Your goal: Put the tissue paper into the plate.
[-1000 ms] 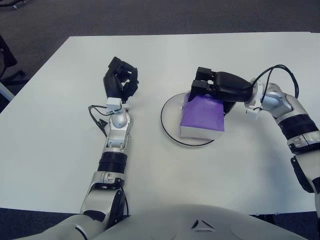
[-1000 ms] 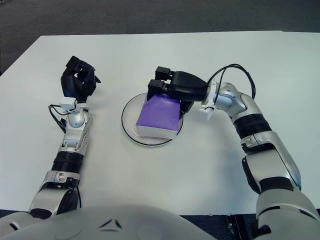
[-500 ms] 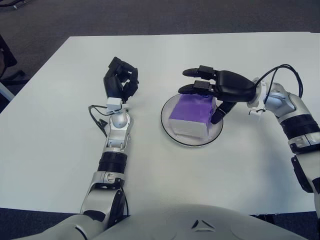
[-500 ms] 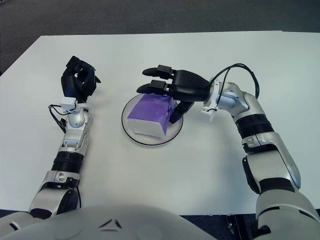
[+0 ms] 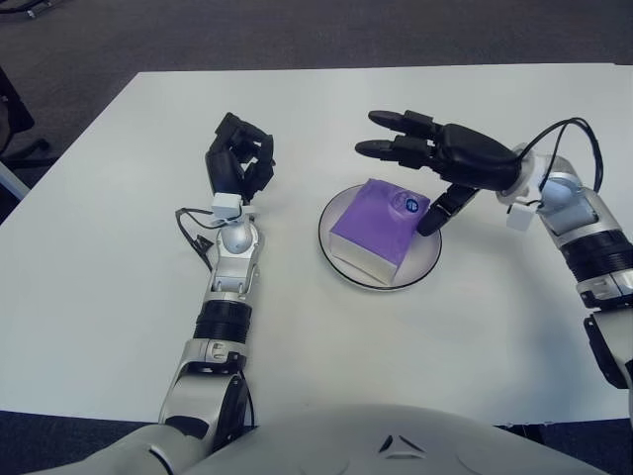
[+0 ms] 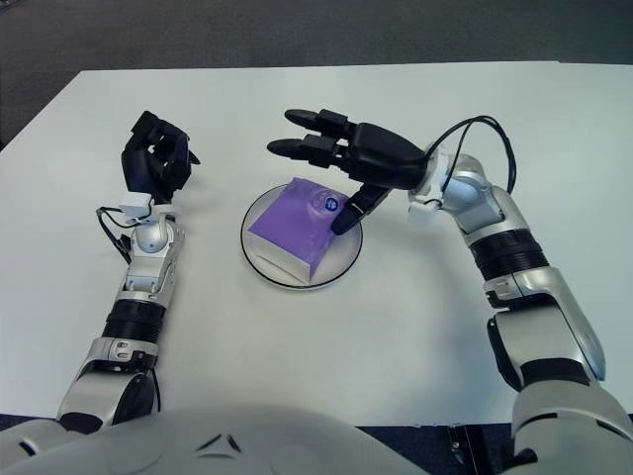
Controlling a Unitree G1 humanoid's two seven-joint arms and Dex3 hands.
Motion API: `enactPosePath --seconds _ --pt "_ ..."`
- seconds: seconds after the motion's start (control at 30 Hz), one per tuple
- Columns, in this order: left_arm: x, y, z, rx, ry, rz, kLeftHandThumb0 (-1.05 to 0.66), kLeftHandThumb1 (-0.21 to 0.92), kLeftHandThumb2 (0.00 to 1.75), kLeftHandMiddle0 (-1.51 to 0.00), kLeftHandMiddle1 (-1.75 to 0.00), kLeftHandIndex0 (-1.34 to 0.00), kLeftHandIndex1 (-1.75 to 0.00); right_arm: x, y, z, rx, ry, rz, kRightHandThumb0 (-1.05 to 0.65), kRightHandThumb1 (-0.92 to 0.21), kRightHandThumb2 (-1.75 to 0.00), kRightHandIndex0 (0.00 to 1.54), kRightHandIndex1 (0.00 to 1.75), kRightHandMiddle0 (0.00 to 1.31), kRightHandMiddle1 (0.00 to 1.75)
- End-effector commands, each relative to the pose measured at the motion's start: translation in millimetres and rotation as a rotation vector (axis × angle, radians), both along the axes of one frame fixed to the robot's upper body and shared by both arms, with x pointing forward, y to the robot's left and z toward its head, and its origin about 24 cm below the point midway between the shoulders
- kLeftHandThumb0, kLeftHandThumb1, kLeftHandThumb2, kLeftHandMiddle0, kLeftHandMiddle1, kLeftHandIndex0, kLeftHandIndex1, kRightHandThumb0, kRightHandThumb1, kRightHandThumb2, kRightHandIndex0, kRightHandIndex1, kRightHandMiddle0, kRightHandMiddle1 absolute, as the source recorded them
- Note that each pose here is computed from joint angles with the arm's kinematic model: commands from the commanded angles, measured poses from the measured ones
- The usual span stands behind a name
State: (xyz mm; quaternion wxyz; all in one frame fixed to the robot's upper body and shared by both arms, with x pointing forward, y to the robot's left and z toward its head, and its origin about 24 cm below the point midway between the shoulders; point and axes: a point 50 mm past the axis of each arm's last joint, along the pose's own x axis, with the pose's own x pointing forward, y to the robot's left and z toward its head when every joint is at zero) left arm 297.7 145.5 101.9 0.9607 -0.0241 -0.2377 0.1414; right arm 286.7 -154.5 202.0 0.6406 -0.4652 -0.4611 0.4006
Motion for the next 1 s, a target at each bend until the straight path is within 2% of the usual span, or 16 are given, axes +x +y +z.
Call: enactPosePath --seconds 0.0,0.33,0.53,0.7,0.97 --pt "-48.0 4.4 -96.5 -0.029 0.372 0.055 -0.23 0.92 0.33 -0.91 -1.75 -0.72 -1.75 -6.3 -15.2 16.6 -0.015 -0.013 -0.025 -0.54 -0.92 -0.18 0.00 0.00 0.08 0.06" --pt "-47.5 4.6 -96.1 -0.032 0.370 0.052 -0.23 0.92 0.33 -0.91 -1.75 -0.72 -1.75 -5.1 -36.7 32.2 -0.122 -0.010 -0.139 -0.59 -0.92 -0.25 0.00 0.00 0.07 0.05" --pt "-46.9 5.4 -96.2 -0.033 0.369 0.051 -0.23 0.92 0.33 -0.91 -1.75 -0.72 -1.75 -0.4 -47.6 33.1 -0.123 -0.003 -0.239 -0.61 -0.92 -0.27 0.00 0.00 0.06 0.04" --pt "-46.2 7.1 -96.1 -0.034 0.368 0.050 -0.23 0.92 0.33 -0.91 -1.75 -0.72 -1.75 7.9 -63.5 23.8 -0.081 -0.013 -0.358 -0.62 -0.92 -0.27 0.00 0.00 0.06 0.04" --pt "-45.6 9.0 -96.0 -0.033 0.367 0.049 -0.23 0.92 0.33 -0.91 -1.75 -0.72 -1.75 16.3 -83.3 13.1 0.085 -0.004 -0.465 -0.64 -0.92 -0.28 0.07 0.03 0.07 0.04"
